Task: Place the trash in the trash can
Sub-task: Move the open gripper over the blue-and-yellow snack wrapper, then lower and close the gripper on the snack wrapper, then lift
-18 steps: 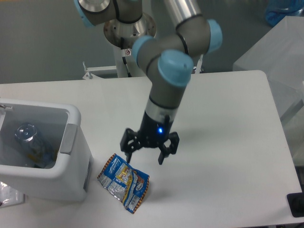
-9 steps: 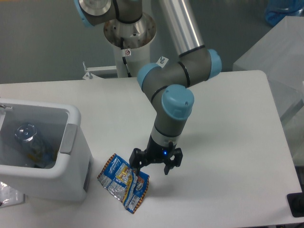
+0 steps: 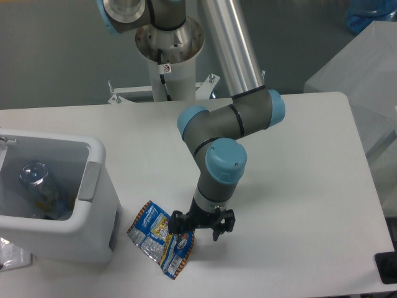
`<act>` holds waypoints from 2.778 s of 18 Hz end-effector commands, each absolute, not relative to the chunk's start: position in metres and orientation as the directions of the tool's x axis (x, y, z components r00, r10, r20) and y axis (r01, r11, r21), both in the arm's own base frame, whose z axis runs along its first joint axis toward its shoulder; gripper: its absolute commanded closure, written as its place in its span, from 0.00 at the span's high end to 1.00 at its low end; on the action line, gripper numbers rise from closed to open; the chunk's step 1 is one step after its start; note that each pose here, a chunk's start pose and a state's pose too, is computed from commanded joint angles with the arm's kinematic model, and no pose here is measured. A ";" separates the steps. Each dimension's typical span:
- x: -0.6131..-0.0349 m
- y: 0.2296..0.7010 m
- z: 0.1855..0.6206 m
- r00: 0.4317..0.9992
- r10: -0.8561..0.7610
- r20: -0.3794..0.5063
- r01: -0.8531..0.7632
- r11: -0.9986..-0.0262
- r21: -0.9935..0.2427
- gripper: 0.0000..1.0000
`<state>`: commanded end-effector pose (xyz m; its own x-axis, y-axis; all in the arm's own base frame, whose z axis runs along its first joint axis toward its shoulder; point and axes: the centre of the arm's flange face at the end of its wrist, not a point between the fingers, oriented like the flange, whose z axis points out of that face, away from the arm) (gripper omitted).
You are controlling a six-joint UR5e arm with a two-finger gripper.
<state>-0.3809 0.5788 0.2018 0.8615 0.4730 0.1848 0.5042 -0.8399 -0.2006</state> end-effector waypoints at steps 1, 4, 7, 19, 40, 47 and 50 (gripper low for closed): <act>-0.376 0.581 0.200 0.866 0.469 0.174 0.497 -0.846 -0.195 0.98; -0.372 0.583 0.196 0.868 0.464 0.174 0.492 -0.850 -0.188 0.98; -0.358 0.589 0.195 0.877 0.448 0.174 0.476 -0.860 -0.185 0.98; -0.343 0.592 0.182 0.902 0.414 0.118 0.429 -0.891 -0.148 0.93; -0.333 0.591 0.195 0.909 0.404 0.098 0.415 -0.897 -0.152 0.19; -0.336 0.586 0.239 0.912 0.401 0.081 0.409 -0.886 -0.219 0.06; -0.345 0.577 0.290 0.908 0.415 0.057 0.412 -0.862 -0.296 0.06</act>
